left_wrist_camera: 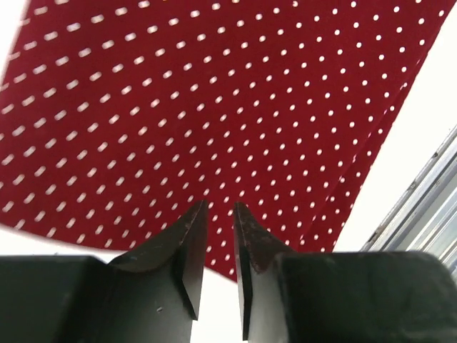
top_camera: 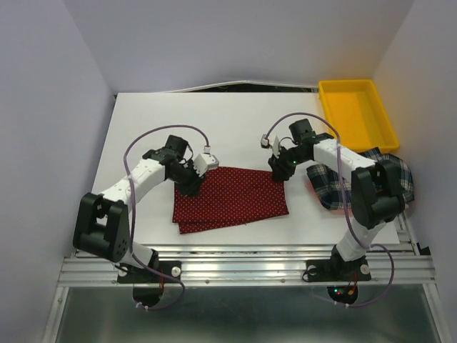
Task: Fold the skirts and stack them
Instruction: Fold the skirt
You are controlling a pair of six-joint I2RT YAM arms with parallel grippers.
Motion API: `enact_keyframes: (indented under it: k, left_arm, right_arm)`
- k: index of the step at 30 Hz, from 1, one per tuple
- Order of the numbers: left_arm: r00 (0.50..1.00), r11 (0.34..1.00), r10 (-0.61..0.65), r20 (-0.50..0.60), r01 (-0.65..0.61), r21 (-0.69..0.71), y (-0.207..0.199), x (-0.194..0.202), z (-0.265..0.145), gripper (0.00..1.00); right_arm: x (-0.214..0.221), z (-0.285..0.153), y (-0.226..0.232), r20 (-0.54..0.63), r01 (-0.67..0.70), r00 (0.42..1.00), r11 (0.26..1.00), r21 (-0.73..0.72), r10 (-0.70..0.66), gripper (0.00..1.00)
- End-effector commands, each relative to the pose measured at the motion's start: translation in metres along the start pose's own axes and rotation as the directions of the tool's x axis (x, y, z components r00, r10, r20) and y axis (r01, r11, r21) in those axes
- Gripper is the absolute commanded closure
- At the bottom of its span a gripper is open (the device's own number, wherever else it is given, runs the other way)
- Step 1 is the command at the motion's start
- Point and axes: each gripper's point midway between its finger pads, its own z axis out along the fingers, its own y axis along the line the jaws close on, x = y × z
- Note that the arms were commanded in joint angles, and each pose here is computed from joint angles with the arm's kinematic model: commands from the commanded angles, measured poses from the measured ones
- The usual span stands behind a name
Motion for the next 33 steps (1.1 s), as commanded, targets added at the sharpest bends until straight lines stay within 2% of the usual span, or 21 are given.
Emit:
enact_keyframes:
  k: [1, 5, 9, 12, 14, 15, 16, 18, 19, 21, 22, 23, 24, 25, 26, 27, 29, 30, 31, 32, 33]
  left_arm:
    - [0.994, 0.995, -0.103, -0.045, 0.103, -0.011, 0.005, -0.010, 0.024, 0.69]
    - [0.975, 0.985, -0.171, -0.144, 0.169, -0.028, 0.023, 0.001, 0.052, 0.75]
    - [0.957, 0.979, -0.203, -0.207, 0.200, -0.035, 0.044, 0.004, 0.081, 0.80]
    - [0.962, 0.981, -0.194, -0.190, 0.190, -0.037, 0.066, -0.018, 0.095, 0.81]
    - [0.977, 0.985, -0.168, -0.134, 0.160, -0.069, 0.089, -0.050, 0.096, 0.81]
    - [0.973, 0.983, -0.177, -0.148, 0.169, -0.069, 0.097, -0.051, 0.105, 0.81]
    - [0.983, 0.983, -0.163, -0.090, 0.154, -0.102, 0.115, -0.080, 0.100, 0.82]
    - [0.983, 0.979, -0.172, -0.070, 0.163, -0.120, 0.131, -0.095, 0.105, 0.80]
    - [0.984, 0.971, -0.181, -0.005, 0.178, -0.161, 0.149, -0.118, 0.092, 0.74]
    - [0.978, 0.960, -0.196, 0.075, 0.207, -0.190, 0.167, -0.139, 0.077, 0.68]
    - [0.965, 0.949, -0.218, 0.142, 0.244, -0.199, 0.180, -0.148, 0.055, 0.67]
    - [0.952, 0.942, -0.230, 0.202, 0.270, -0.200, 0.187, -0.160, 0.038, 0.66]
    - [0.918, 0.924, -0.296, 0.266, 0.345, -0.163, 0.189, -0.168, 0.021, 0.66]
    - [0.881, 0.930, -0.316, 0.352, 0.360, -0.067, 0.178, -0.186, -0.008, 0.64]
    - [0.814, 0.889, -0.410, 0.411, 0.458, -0.020, 0.190, -0.177, -0.030, 0.64]
    - [0.773, 0.872, -0.445, 0.452, 0.489, 0.022, 0.190, -0.176, -0.046, 0.64]
    - [0.699, 0.839, -0.519, 0.492, 0.526, 0.139, 0.166, -0.163, -0.071, 0.64]
    - [0.635, 0.824, -0.535, 0.558, 0.539, 0.176, 0.164, -0.164, -0.102, 0.66]
    - [0.614, 0.805, -0.559, 0.556, 0.563, 0.187, 0.159, -0.155, -0.101, 0.68]
    - [0.598, 0.774, -0.612, 0.517, 0.588, 0.236, 0.145, -0.138, -0.088, 0.75]
    - [0.571, 0.752, -0.636, 0.519, 0.607, 0.255, 0.137, -0.137, -0.092, 0.80]
  right_arm:
    - [-0.005, 0.006, -0.001, -0.041, -0.042, 0.998, 0.999, -0.008, 0.042, 0.56]
    - [0.029, 0.017, -0.003, -0.143, -0.068, 0.987, 0.998, 0.000, 0.068, 0.57]
    - [0.059, 0.016, 0.022, -0.236, -0.111, 0.967, 0.993, -0.041, 0.098, 0.57]
    - [0.074, 0.011, 0.044, -0.280, -0.151, 0.952, 0.986, -0.071, 0.125, 0.57]
    - [0.081, 0.014, 0.067, -0.315, -0.164, 0.941, 0.980, -0.114, 0.121, 0.57]
    - [0.083, 0.013, 0.080, -0.329, -0.183, 0.936, 0.973, -0.144, 0.127, 0.57]
    - [0.081, 0.012, 0.090, -0.329, -0.184, 0.936, 0.970, -0.161, 0.123, 0.57]
    - [0.075, 0.015, 0.117, -0.342, -0.205, 0.932, 0.952, -0.228, 0.119, 0.56]
    - [0.070, 0.016, 0.126, -0.344, -0.238, 0.927, 0.941, -0.239, 0.147, 0.55]
    - [0.046, 0.023, 0.145, -0.310, -0.245, 0.939, 0.925, -0.290, 0.151, 0.55]
    - [0.035, 0.025, 0.146, -0.290, -0.254, 0.942, 0.921, -0.294, 0.168, 0.54]
    - [0.024, 0.026, 0.144, -0.268, -0.270, 0.944, 0.919, -0.288, 0.193, 0.53]
    - [0.013, 0.029, 0.142, -0.259, -0.317, 0.934, 0.906, -0.281, 0.247, 0.51]
    - [-0.010, 0.029, 0.130, -0.218, -0.302, 0.944, 0.918, -0.256, 0.249, 0.50]
    - [-0.018, 0.032, 0.123, -0.218, -0.331, 0.934, 0.915, -0.229, 0.283, 0.50]
    - [-0.030, 0.032, 0.114, -0.198, -0.326, 0.937, 0.923, -0.204, 0.288, 0.52]
    - [-0.068, 0.027, 0.092, -0.118, -0.307, 0.949, 0.941, -0.141, 0.292, 0.53]
    - [-0.080, 0.030, 0.082, -0.094, -0.338, 0.940, 0.935, -0.106, 0.329, 0.51]
    - [-0.094, 0.029, 0.076, -0.062, -0.342, 0.939, 0.935, -0.096, 0.337, 0.50]
    - [-0.122, 0.023, 0.069, -0.006, -0.377, 0.926, 0.922, -0.087, 0.378, 0.50]
    - [-0.134, 0.028, 0.055, 0.036, -0.391, 0.919, 0.919, -0.051, 0.393, 0.50]
